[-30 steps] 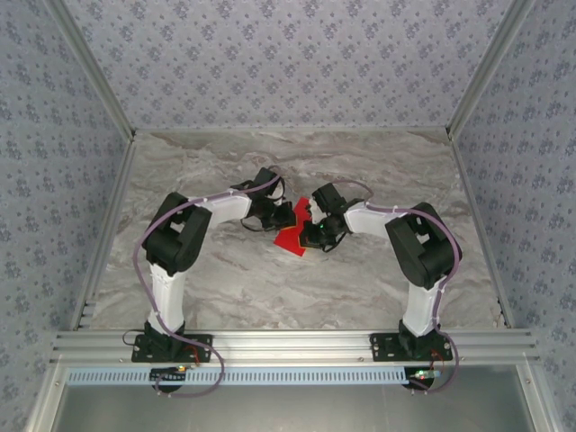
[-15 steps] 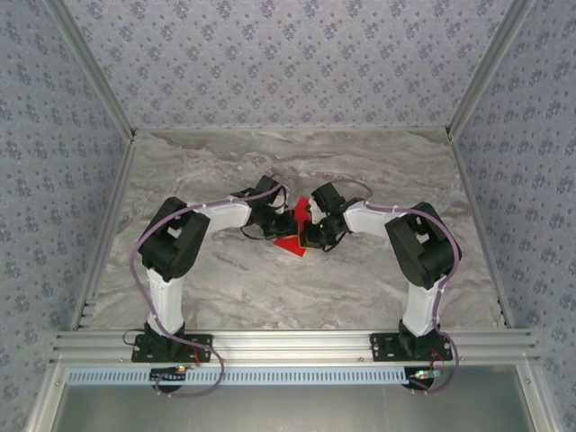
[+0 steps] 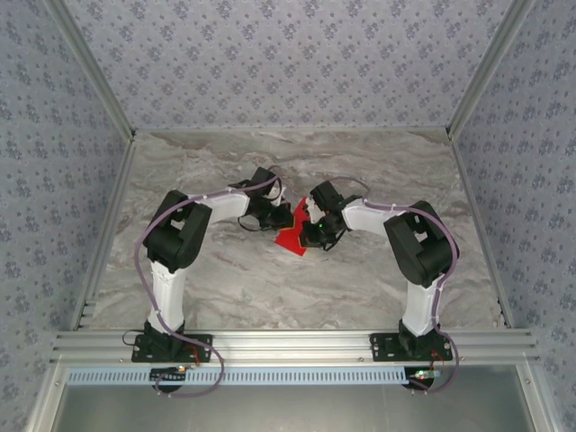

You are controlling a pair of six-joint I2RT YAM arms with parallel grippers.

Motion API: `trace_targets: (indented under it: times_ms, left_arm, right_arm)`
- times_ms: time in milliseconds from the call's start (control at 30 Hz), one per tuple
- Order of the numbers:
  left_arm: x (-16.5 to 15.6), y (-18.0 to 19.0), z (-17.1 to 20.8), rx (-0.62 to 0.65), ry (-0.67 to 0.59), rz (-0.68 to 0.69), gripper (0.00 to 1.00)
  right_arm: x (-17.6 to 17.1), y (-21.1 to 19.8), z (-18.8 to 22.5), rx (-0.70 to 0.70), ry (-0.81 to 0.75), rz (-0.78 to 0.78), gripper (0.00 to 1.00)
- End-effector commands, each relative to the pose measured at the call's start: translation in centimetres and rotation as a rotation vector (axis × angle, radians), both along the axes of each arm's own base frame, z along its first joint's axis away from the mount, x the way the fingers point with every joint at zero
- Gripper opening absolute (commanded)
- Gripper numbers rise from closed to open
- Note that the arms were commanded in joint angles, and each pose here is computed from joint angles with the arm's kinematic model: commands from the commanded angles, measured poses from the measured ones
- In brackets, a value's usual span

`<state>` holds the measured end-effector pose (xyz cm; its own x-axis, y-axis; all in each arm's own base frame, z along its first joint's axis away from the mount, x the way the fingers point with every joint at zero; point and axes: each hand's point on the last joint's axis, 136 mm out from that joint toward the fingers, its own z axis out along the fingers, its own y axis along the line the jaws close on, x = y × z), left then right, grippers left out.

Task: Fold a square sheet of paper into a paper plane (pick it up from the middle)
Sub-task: Fold the triangle a second time at the center of the table.

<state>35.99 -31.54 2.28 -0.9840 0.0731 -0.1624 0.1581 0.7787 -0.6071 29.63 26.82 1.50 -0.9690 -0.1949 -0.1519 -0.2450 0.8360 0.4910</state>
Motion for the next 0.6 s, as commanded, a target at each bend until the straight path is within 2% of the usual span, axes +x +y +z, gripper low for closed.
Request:
trace_targets:
  times_ms: [0,133,267,400,567]
  left_arm:
    - [3.5,2.7,-1.5,0.075,-0.061,0.038,0.04]
    - [4.7,2.6,-0.4,0.068,-0.083,0.034,0.04]
    - [4.8,1.9,2.2,0.026,-0.114,0.020,0.04]
    - [3.2,0.8,4.5,-0.051,-0.126,-0.004,0.04]
    - [0.8,-1.6,4.4,-0.095,-0.104,-0.059,0.04]
  right_arm:
    - [-4.3,-6.1,-6.2,-0.289,0.158,0.015,0.00]
    - [-4.1,-5.8,-5.9,-0.270,0.153,0.010,0.00]
    - [-3.7,-5.2,-5.4,-0.244,0.146,0.007,0.00]
    - [-3.5,-4.8,-5.1,-0.226,0.146,0.007,0.00]
    - [-3.4,-4.5,-4.9,-0.205,0.147,0.004,0.00]
